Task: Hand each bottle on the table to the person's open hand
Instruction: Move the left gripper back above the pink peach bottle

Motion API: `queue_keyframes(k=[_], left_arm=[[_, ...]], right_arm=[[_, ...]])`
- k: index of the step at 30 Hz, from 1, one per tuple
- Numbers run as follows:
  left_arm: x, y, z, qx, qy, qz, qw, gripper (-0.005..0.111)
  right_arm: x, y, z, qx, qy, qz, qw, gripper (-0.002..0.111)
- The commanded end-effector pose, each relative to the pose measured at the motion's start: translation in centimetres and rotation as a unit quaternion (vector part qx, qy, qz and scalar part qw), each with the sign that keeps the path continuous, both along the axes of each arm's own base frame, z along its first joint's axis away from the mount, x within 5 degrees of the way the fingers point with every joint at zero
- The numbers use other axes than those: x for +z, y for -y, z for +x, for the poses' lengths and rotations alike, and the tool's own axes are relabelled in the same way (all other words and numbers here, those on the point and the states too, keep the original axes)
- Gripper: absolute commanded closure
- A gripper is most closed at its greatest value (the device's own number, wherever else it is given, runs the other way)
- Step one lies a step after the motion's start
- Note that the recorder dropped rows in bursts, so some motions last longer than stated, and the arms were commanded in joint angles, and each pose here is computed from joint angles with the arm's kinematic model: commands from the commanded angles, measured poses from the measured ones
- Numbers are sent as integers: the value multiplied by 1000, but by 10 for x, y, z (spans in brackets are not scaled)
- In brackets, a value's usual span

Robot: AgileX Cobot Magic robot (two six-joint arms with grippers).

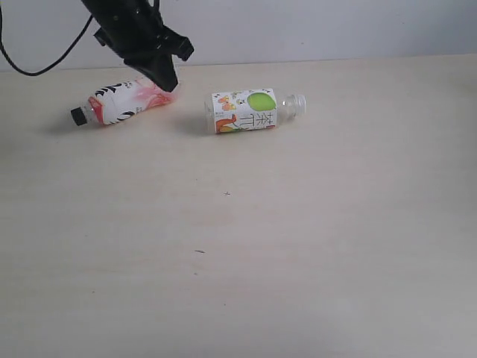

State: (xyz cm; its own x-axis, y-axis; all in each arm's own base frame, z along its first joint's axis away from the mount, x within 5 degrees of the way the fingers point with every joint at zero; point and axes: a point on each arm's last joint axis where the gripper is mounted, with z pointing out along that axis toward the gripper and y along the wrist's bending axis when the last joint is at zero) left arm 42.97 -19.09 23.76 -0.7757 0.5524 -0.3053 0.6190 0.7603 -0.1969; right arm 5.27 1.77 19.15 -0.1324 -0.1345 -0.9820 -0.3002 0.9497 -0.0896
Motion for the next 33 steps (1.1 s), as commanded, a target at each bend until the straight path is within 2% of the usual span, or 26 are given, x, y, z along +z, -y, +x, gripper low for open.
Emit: queue_keyframes(k=[1,5,11,18,25,33], left_arm=[[-11,-9,-2,19,19,40,999,106],[-13,-20,-3,26,64,74,995,106],[7,-32,-14,42,100,62,992,106],[21,-41,-32,36,104,76,991,106],[38,-48,-46,38,142,72,986,106],[37,-49,-50,36,130,77,988,106]], right_arm=[[0,0,0,-3,7,-1,1000,108],[0,0,0,-3,7,-1,1000,108],[0,0,0,-3,7,-1,1000,108],[0,0,0,-3,7,-1,1000,108],[0,0,0,-3,7,-1,1000,108],[0,0,0,-3,7,-1,1000,108]])
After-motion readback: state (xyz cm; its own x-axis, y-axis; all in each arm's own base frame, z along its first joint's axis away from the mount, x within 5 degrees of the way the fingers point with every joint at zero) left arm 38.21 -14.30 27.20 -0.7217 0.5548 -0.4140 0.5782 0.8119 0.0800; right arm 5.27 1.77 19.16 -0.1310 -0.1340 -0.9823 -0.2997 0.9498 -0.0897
